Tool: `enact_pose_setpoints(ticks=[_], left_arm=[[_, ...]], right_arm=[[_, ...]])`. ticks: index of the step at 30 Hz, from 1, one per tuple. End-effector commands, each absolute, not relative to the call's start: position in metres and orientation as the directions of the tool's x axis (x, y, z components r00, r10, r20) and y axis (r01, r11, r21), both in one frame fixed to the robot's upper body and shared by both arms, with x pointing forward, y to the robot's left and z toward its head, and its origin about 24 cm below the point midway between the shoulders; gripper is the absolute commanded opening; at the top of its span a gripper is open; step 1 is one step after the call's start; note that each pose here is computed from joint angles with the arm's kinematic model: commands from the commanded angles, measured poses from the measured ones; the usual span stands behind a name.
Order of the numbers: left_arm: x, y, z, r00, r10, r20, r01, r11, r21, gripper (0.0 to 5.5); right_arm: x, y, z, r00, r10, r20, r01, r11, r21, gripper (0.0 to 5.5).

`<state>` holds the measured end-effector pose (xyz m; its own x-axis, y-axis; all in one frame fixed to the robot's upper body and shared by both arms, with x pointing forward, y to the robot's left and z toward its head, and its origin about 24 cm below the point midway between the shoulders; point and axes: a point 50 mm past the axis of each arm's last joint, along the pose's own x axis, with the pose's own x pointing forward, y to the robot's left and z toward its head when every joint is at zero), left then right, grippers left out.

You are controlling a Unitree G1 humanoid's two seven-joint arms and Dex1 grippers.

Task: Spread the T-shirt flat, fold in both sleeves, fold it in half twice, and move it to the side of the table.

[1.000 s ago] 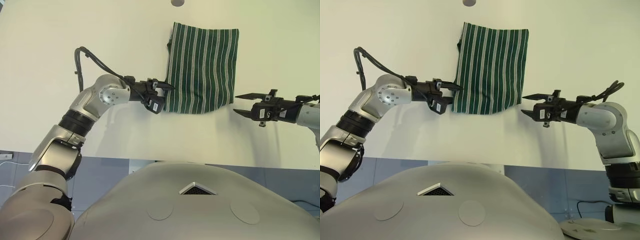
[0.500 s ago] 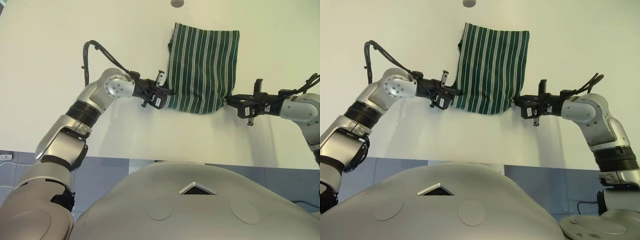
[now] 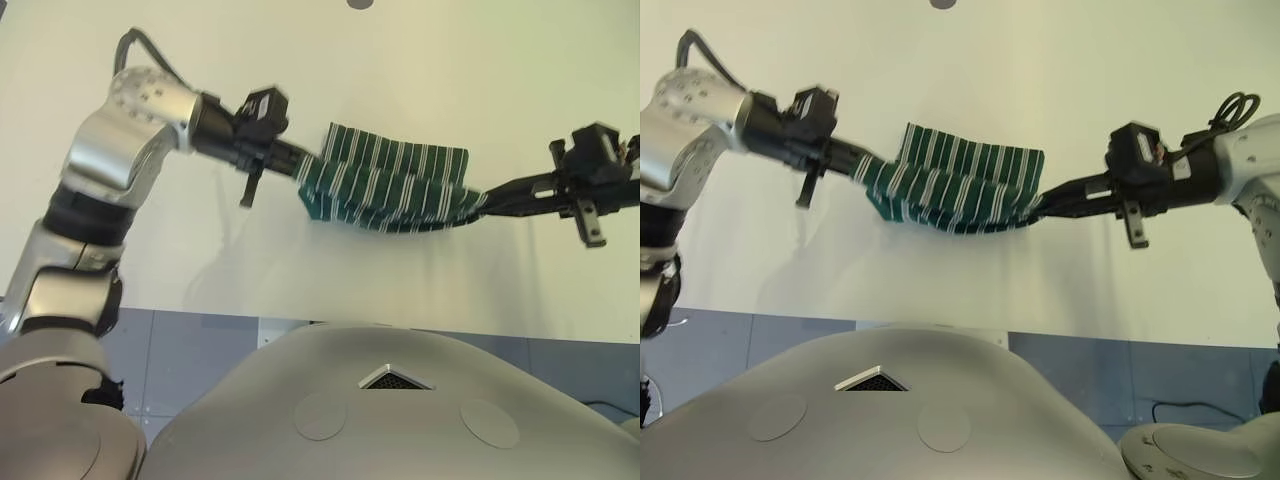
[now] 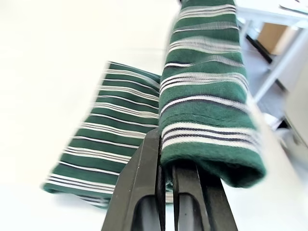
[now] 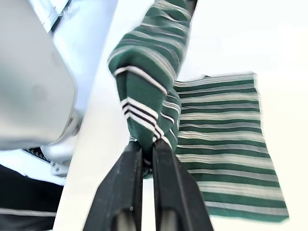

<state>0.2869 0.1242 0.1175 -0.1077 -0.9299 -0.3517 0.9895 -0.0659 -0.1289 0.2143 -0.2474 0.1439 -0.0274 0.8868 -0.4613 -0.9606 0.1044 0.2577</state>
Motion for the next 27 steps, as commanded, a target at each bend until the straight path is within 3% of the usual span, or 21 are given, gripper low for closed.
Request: enact_pose_setpoints(ticks=[1, 5, 8, 11, 13, 15, 18, 20, 24, 27], left_arm=[[0.314, 0.108, 0.090, -0.039, -0.922, -0.386, 0.983, 0.035, -0.182, 0.00], [0.321, 0.105, 0.061, 0.013, -0.903, -0.429, 0.958, 0.134, -0.253, 0.00], [0.334, 0.106, 0.066, 0.126, -0.911, -0.393, 0.928, 0.249, -0.279, 0.82], [0.351, 0.122, 0.075, 0.311, -0.886, -0.344, 0.844, 0.424, -0.329, 1.31], [0.357, 0.136, 0.071, 0.428, -0.829, -0.359, 0.778, 0.540, -0.321, 1.68], [0.355, 0.141, 0.073, 0.475, -0.812, -0.339, 0.779, 0.567, -0.267, 2.01], [0.321, 0.129, 0.087, 0.314, -0.914, -0.257, 0.933, 0.347, -0.092, 2.44], [0.296, 0.119, 0.084, 0.230, -0.927, -0.296, 0.972, 0.235, 0.022, 2.85], [0.277, 0.096, 0.064, 0.211, -0.899, -0.384, 0.975, 0.167, 0.143, 3.52], [0.261, 0.086, 0.053, 0.158, -0.882, -0.443, 0.977, 0.076, 0.199, 4.10]], right_arm=[[0.236, -0.256, 0.118, 0.065, 0.909, -0.412, -0.883, 0.245, 0.400, 0.09], [0.252, -0.250, 0.102, 0.162, 0.904, -0.395, -0.832, 0.340, 0.438, 0.97], [0.267, -0.258, 0.093, 0.369, 0.836, -0.407, -0.787, 0.513, 0.342, 1.71], [0.288, -0.266, 0.098, 0.607, 0.704, -0.369, -0.712, 0.688, 0.141, 2.25], [0.289, -0.257, 0.103, 0.648, 0.701, -0.298, -0.715, 0.695, 0.080, 2.66], [0.278, -0.240, 0.108, 0.610, 0.759, -0.228, -0.765, 0.639, 0.079, 2.89], [0.255, -0.220, 0.114, 0.507, 0.846, -0.164, -0.838, 0.528, 0.138, 2.89], [0.240, -0.213, 0.105, 0.436, 0.877, -0.202, -0.863, 0.471, 0.181, 2.89], [0.233, -0.219, 0.059, 0.426, 0.800, -0.422, -0.839, 0.524, 0.148, 2.89], [0.246, -0.221, 0.049, 0.452, 0.770, -0.451, -0.825, 0.552, 0.117, 2.53]])
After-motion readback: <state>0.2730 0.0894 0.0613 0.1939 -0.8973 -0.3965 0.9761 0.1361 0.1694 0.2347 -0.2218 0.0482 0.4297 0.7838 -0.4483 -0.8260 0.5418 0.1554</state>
